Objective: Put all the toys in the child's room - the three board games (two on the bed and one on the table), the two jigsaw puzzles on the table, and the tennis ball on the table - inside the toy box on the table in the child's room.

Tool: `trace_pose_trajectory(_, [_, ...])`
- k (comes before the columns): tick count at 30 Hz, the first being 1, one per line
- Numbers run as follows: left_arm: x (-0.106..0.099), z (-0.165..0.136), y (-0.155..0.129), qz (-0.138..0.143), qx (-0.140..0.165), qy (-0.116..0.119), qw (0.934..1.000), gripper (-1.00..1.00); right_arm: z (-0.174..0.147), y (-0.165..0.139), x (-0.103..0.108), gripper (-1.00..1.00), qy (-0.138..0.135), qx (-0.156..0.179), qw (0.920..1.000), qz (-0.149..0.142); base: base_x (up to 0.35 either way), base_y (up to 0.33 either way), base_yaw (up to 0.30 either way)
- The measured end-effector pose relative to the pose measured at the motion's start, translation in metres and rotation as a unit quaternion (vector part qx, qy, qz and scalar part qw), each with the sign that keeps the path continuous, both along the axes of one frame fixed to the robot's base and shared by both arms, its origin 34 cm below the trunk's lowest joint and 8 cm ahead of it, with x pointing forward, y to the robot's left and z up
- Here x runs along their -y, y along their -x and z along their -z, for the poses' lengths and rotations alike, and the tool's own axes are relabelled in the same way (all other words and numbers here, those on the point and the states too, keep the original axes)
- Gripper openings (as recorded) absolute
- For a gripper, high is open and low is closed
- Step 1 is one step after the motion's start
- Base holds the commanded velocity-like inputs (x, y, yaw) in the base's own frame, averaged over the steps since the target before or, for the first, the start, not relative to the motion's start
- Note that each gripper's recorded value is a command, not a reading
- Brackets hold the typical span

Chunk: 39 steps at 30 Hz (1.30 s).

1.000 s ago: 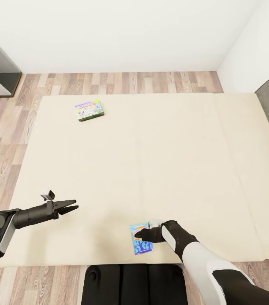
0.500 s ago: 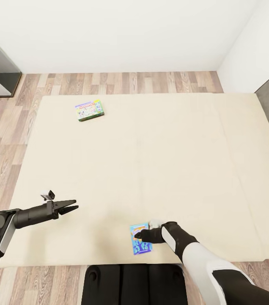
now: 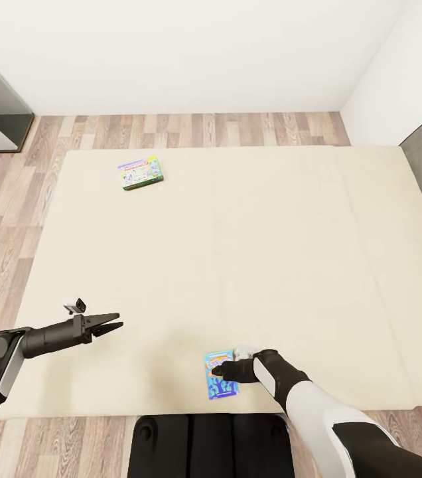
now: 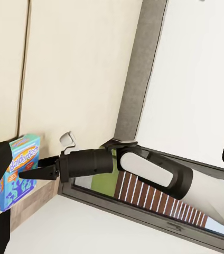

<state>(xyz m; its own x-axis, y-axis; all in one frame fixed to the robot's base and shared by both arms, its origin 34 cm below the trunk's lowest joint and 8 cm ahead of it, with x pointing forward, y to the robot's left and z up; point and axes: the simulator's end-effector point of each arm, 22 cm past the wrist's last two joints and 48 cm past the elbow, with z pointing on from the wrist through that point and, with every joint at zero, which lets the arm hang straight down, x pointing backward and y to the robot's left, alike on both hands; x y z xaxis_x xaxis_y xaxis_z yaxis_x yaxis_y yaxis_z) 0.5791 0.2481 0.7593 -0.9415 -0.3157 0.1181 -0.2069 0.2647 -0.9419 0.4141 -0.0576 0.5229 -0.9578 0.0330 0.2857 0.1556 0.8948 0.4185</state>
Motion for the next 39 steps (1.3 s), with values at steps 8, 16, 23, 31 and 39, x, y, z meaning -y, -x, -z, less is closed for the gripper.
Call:
trace_pose_trajectory(8, [0.0,-0.0001,0.0,0.0,0.0,0.0,1.0,1.0,0.0001,0.0027,0.0014,1.0,0.002,-0.003,1.0,-0.006,0.0,0.036,0.0])
trace_pose_trajectory(16, [0.0,-0.0001,0.0001,0.0,0.0,0.0,1.0,1.0,0.0002,0.0029,0.0018,1.0,0.003,-0.002,1.0,-0.007,0.0,0.015,0.0])
trace_pose_trajectory(23, [0.0,-0.0002,0.0001,0.0,0.0,0.0,1.0,1.0,0.0003,0.003,0.0021,1.0,0.003,-0.002,1.0,-0.009,0.0,0.016,0.0])
trace_pose_trajectory(31, [0.0,0.0001,0.0,0.0,0.0,0.0,1.0,1.0,-0.0017,0.0086,0.0011,1.0,0.001,-0.016,0.9998,-0.009,0.0,0.063,0.0])
trace_pose_trajectory(39, [0.0,0.0,0.0001,0.0,0.0,0.0,1.0,1.0,-0.0018,0.0086,0.0011,1.0,0.001,-0.017,0.9998,-0.009,0.0,0.005,0.0])
